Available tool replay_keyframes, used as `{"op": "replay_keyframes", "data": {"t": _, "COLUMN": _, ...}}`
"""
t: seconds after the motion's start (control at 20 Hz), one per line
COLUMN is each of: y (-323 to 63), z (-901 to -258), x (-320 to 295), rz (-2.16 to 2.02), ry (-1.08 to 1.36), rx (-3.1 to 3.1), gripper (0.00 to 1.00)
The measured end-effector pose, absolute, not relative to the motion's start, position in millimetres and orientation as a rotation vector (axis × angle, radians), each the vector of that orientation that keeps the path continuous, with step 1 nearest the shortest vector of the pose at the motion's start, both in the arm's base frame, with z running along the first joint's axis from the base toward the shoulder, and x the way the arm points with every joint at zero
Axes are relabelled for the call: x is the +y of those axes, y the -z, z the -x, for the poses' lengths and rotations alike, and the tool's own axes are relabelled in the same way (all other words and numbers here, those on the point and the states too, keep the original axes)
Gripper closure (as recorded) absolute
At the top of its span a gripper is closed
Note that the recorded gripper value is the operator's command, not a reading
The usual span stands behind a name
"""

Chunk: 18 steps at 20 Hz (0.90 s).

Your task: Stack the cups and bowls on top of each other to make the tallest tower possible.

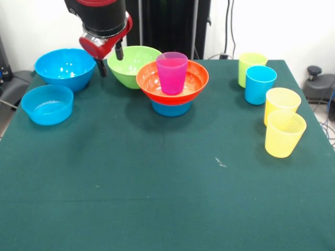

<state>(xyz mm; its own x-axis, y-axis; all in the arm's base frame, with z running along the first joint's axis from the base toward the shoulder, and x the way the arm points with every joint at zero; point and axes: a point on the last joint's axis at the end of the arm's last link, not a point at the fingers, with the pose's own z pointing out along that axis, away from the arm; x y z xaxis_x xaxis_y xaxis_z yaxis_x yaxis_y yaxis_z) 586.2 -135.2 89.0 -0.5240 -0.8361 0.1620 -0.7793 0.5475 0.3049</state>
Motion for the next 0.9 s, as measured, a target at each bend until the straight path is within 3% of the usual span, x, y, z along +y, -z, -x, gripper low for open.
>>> {"op": "replay_keyframes", "data": {"t": 0.9, "y": -75.8, "z": -579.4, "x": -136.2, "rz": -1.35, "ry": 0.28, "rx": -2.475, "gripper": 0.0}}
